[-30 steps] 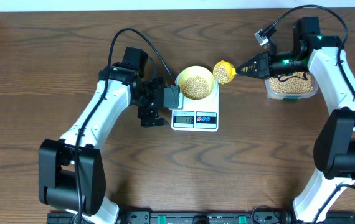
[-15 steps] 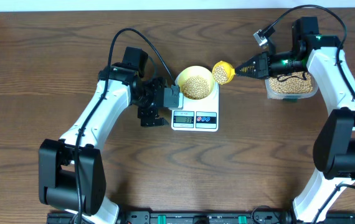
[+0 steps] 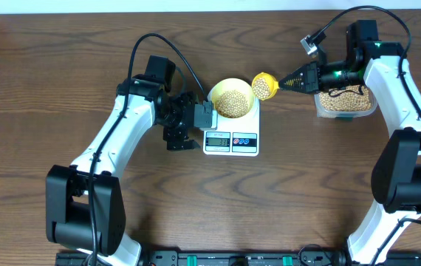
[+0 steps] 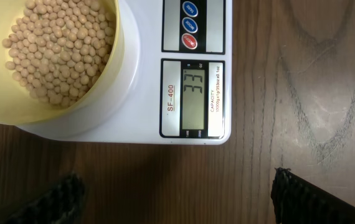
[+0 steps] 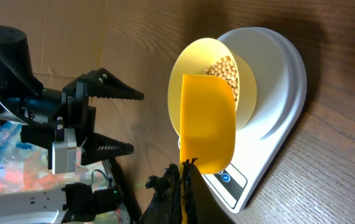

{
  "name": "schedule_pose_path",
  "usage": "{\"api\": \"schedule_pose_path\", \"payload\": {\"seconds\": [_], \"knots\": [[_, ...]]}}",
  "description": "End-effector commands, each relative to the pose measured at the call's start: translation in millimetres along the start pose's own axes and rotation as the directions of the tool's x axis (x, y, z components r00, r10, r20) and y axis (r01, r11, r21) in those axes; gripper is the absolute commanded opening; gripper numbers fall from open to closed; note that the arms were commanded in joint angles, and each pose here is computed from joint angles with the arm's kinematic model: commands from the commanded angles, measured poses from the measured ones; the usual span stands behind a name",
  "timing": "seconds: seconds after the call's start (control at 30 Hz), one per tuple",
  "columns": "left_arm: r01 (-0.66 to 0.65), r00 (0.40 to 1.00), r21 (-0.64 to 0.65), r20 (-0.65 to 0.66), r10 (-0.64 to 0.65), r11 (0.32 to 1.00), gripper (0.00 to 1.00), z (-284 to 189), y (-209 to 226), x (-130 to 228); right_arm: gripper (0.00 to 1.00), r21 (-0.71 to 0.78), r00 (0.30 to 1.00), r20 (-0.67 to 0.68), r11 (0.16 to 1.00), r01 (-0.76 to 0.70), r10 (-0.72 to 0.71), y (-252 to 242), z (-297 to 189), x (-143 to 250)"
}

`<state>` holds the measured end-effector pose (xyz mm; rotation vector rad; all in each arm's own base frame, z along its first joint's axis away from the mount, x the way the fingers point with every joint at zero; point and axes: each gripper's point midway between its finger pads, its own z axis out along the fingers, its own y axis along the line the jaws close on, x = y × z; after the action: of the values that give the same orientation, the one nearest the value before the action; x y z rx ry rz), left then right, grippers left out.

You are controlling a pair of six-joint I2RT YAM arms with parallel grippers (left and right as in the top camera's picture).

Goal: Scoop item into bowl and weigh 50g on scale
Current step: 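Carry the scoop leftward over the yellow bowl on the scale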

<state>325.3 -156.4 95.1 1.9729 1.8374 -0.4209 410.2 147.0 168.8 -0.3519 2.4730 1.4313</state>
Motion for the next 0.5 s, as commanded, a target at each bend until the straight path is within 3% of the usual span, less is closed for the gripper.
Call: {"api": "schedule_pose_path", "payload": {"seconds": [0.0,0.47], "knots": [[0.0,1.0,0.02,0.012,0.0,1.0,0.97,3.3,-4.7,-0.6,0.01,-0.038,1.0,-0.007,0.999,-0.009,0.009,4.1,5.2,1.5],[0.0,1.0,0.02,0.012,0.0,1.0,0.98,3.3,-4.7,-0.6,0.01,-0.04,1.0,-0.009,0.999,-0.005,0.005,5.4,6.9,1.7]]}}
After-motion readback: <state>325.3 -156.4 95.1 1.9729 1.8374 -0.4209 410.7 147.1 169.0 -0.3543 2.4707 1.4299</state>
